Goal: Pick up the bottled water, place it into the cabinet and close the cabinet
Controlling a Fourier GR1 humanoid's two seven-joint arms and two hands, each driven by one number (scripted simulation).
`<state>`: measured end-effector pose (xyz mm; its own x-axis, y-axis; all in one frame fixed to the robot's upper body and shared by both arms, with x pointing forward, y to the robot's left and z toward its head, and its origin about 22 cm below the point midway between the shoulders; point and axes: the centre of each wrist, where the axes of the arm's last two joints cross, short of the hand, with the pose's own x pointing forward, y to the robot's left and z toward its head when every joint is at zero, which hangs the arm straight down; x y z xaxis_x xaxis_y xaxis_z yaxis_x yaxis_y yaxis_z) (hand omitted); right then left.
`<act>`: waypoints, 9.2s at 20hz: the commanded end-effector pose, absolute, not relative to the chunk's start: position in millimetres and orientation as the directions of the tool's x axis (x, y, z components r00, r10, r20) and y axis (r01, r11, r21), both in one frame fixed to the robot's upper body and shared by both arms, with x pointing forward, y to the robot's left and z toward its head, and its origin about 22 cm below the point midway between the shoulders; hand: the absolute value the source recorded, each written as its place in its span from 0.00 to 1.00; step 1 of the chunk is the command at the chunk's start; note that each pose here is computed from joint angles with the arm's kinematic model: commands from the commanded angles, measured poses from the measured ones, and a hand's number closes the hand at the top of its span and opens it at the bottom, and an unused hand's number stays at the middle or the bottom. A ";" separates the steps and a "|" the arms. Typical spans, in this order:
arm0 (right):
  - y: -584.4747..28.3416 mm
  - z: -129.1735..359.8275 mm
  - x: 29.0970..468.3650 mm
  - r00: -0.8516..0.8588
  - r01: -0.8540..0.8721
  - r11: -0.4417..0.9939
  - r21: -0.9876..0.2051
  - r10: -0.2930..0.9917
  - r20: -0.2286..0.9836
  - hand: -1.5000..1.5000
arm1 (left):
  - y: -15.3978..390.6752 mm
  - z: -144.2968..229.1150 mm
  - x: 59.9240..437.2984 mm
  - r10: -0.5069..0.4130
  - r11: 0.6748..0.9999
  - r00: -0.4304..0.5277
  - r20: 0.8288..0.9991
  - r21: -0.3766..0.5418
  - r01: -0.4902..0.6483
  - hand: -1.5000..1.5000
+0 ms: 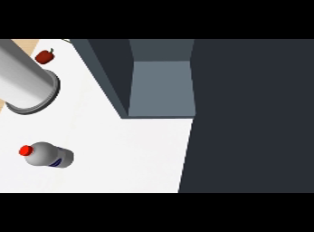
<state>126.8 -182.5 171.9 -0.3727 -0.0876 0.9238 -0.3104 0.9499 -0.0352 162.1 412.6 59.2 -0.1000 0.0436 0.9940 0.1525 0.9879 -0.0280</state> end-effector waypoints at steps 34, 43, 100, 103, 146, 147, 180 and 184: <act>-181.0 193.4 109.3 -0.419 -0.264 0.963 -0.056 -0.062 0.906 0.00 | 398.8 -129.7 202.7 0.099 0.990 -0.016 0.995 -0.097 0.106 0.00; -165.7 181.7 117.3 -0.418 -0.284 0.956 -0.077 -0.052 0.907 0.00 | 395.1 -128.2 221.4 0.170 0.981 -0.081 0.982 -0.162 0.103 1.00; -195.6 167.9 104.9 -0.391 -0.290 0.956 -0.053 -0.068 0.918 0.00 | 69.3 26.5 362.4 0.068 0.997 -0.198 0.978 -0.072 -0.013 1.00; -188.0 169.6 94.2 -0.379 -0.303 0.953 -0.030 -0.092 0.921 0.00 | 72.2 15.6 370.4 0.064 0.996 -0.179 0.982 -0.073 -0.042 1.00; -207.7 160.7 114.9 -0.396 -0.332 0.943 -0.028 -0.112 0.911 0.00 | 94.1 29.8 428.0 -0.214 0.966 -0.243 0.946 0.168 -0.195 0.00; -208.0 165.4 107.8 -0.411 -0.327 0.944 -0.050 -0.095 0.907 0.00 | 100.1 26.2 427.8 -0.225 0.966 -0.232 0.946 0.184 -0.183 0.00; -211.0 175.9 93.1 -0.412 -0.404 0.867 -0.290 0.111 0.905 1.00 | 112.6 7.9 322.0 0.261 0.954 -0.244 0.934 -0.211 0.214 1.00; -195.9 171.9 100.7 -0.367 -0.468 0.835 -0.289 0.114 0.923 1.00 | 132.4 10.5 280.0 0.272 0.952 -0.235 0.933 -0.225 0.205 1.00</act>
